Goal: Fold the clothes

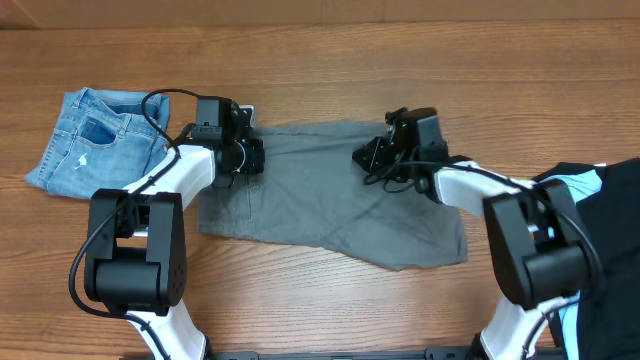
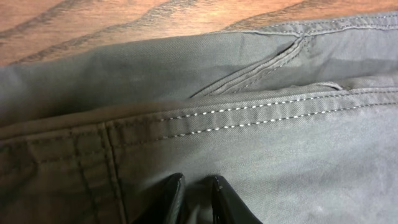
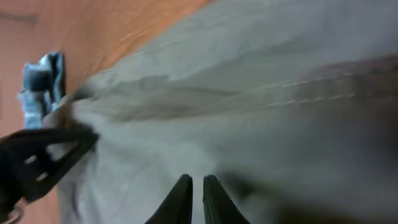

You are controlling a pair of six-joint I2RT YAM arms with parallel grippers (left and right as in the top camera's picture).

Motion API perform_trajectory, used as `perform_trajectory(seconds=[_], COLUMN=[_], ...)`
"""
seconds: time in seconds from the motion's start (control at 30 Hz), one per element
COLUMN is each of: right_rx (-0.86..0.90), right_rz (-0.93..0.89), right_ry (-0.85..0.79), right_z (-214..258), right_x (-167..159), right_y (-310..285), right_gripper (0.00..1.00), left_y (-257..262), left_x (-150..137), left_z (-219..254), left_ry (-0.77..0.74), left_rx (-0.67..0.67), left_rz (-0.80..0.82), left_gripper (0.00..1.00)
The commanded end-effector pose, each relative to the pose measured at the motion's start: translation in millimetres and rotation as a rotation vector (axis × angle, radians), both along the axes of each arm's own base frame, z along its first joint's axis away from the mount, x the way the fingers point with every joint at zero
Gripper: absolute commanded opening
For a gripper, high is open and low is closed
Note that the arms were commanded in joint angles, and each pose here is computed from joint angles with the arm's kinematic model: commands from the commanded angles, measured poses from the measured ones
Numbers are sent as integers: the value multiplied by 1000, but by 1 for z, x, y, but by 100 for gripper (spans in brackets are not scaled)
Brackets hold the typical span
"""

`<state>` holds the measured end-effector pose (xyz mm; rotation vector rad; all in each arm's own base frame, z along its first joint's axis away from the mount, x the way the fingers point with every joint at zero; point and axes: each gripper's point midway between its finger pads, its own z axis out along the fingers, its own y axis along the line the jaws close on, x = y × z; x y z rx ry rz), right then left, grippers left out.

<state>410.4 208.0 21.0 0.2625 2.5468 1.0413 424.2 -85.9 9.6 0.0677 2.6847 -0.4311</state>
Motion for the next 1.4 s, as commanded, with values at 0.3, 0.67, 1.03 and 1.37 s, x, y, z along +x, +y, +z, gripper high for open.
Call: perform_trajectory(seconds=[0.3, 0.67, 1.03, 1.37], right_rx=[-155, 152, 38, -225], right_rz=[-475, -224, 80, 94], right_ry=[136, 48, 357, 328], right_z=[-44, 86, 73, 48], right_x=[26, -27, -123, -128], right_y=[-200, -189, -85, -39], right_gripper=[7, 18, 23, 33], left_y=[2, -30, -20, 89], left_x=[-5, 23, -49, -56], left_z=[-11, 110, 90, 88], left_ry=[48, -94, 252, 323], left_rx=[1, -93, -52, -100], left_rz=[34, -122, -77, 187], left_gripper=[20, 34, 44, 77])
